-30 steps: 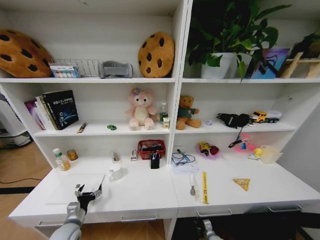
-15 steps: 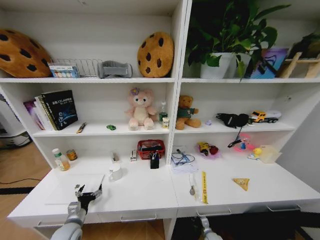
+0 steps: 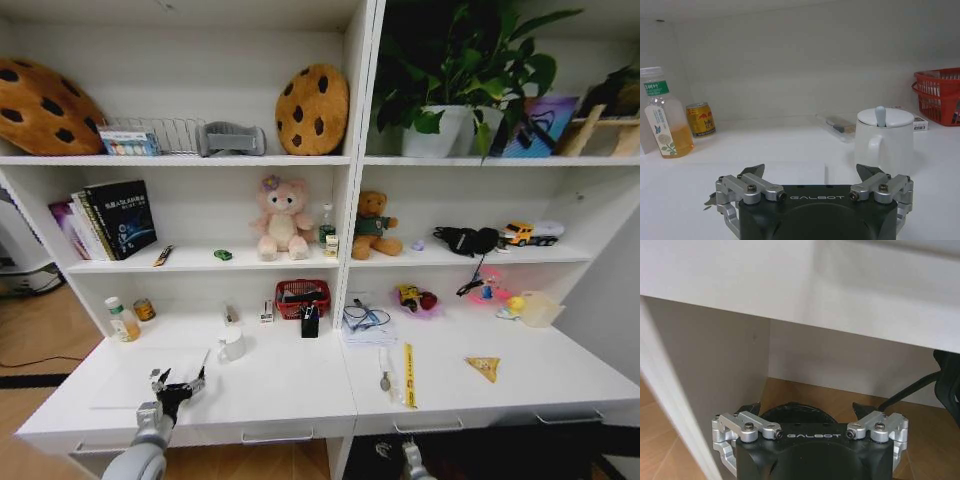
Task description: Organize the objects on the table.
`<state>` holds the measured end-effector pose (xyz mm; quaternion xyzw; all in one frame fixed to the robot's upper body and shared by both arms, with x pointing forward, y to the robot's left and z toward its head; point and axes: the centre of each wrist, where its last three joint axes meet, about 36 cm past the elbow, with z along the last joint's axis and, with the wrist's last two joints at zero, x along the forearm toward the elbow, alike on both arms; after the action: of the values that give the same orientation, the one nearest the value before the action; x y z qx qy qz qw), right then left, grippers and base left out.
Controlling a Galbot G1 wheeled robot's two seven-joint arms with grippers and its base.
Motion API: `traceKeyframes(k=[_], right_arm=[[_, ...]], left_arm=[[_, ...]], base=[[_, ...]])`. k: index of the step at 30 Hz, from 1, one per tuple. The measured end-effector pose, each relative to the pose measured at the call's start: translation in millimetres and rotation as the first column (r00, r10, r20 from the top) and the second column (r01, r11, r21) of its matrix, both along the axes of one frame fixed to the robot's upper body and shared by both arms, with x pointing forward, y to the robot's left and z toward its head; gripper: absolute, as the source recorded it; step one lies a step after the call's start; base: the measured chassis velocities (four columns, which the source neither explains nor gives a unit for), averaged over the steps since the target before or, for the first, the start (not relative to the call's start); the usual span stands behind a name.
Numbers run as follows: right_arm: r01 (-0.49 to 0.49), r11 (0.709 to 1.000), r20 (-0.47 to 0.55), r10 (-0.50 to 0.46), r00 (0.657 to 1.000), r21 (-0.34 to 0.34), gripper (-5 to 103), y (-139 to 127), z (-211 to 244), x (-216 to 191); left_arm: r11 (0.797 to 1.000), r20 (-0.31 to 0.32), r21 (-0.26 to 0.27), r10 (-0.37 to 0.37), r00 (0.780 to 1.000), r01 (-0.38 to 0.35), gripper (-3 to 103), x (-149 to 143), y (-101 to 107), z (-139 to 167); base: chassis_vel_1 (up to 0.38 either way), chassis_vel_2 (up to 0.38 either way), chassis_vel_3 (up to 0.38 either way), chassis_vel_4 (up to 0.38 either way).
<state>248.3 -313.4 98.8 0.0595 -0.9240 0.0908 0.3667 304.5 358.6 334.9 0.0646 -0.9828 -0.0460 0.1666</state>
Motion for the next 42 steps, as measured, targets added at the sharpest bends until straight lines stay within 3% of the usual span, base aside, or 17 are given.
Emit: traceKeyframes(k=[7,12,13,20,25,33,42], right_arm=[[0.012,1.0,0.032,-0.012,0.999,0.006,100,11.5,22.5,-24.4],[-0.007,1.0,0.136,0.008,0.991,-0.009,100,18.5,60.7,-46.5],[-0.035,0.998,0.197,0.044,0.979,-0.048,100,13.8,70.0,-55.5],[-0.108,0.99,0.333,0.133,0.933,-0.091,100,8.4,114.5,-97.0],[-0.148,0.986,0.352,0.164,0.922,-0.07,100,20.7,141.7,-132.1],[-0.114,0.992,0.381,0.126,0.916,-0.053,100,32.9,160.8,-169.2],[-0.031,0.998,0.532,0.053,0.845,-0.052,100,27.4,207.9,-177.6]], left_arm=[[1.0,0.011,0.001,0.005,1.0,-0.005,100,-0.2,1.5,3.0],[1.0,0.02,0.0,0.004,1.0,-0.004,100,-0.6,1.0,5.7],[1.0,0.023,0.0,0.002,1.0,-0.002,100,0.2,0.7,6.4],[1.0,0.046,0.007,-0.02,0.999,0.02,100,10.3,0.3,11.7],[1.0,0.055,0.006,-0.024,0.998,0.024,100,12.0,-0.6,15.6],[1.0,0.061,0.005,-0.018,0.998,0.017,100,6.1,-0.2,18.8],[1.0,0.075,0.009,-0.021,0.997,0.021,100,1.5,-0.9,24.2]], base=[[0.0,0.0,0.0,0.0],[0.0,0.0,0.0,0.0],[0.0,0.0,0.0,0.0],[0.0,0.0,0.0,0.0],[0.0,0.0,0.0,0.0],[0.0,0.0,0.0,0.0],[0.0,0.0,0.0,0.0]])
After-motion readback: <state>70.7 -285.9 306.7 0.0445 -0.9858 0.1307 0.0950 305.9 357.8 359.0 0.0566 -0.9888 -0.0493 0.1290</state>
